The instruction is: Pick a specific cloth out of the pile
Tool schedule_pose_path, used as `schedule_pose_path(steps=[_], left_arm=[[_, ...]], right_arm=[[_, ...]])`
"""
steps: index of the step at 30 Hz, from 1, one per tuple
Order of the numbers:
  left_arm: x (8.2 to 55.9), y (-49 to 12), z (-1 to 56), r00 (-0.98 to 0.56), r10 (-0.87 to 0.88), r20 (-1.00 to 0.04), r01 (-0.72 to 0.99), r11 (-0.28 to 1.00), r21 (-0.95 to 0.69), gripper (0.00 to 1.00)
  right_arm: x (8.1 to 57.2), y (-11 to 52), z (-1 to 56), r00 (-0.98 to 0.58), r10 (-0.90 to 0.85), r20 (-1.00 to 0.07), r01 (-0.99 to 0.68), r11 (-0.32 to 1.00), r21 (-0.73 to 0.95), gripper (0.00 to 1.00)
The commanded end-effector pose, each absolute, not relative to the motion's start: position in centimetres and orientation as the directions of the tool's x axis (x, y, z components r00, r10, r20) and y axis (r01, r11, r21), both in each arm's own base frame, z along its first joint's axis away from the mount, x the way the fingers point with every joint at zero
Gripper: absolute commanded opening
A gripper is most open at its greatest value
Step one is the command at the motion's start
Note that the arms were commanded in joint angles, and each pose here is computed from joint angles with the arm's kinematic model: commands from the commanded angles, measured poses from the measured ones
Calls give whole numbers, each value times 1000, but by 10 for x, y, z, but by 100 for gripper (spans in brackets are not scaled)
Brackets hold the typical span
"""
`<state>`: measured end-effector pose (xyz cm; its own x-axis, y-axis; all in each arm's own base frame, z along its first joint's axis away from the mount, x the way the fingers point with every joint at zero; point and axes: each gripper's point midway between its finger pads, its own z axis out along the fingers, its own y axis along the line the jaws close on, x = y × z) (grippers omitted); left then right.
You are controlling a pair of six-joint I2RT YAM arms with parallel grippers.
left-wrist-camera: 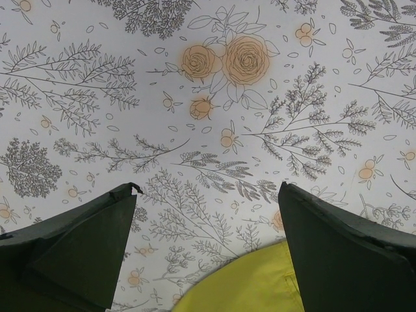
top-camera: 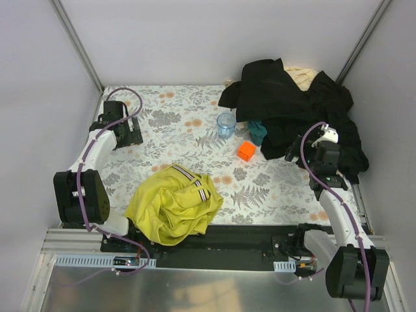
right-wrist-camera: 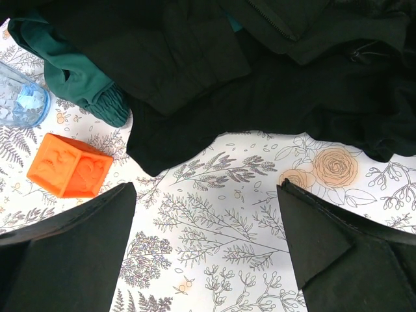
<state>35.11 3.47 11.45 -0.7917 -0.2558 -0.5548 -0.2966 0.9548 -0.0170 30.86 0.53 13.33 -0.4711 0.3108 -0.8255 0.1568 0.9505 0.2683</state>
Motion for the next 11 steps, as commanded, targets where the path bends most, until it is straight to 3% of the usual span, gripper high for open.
schedule_pose_path(steps=[1,11], left_arm=[[351,37,129,-759,-244,-604,-300,954,-9,96],[350,29,127,-753,-257,-605,-286,957,-50,95]], right_arm=[[314,5,148,-411,317,-855,137,948,286,99],[312,4,144,-416,313,-854,140,950,280,99]])
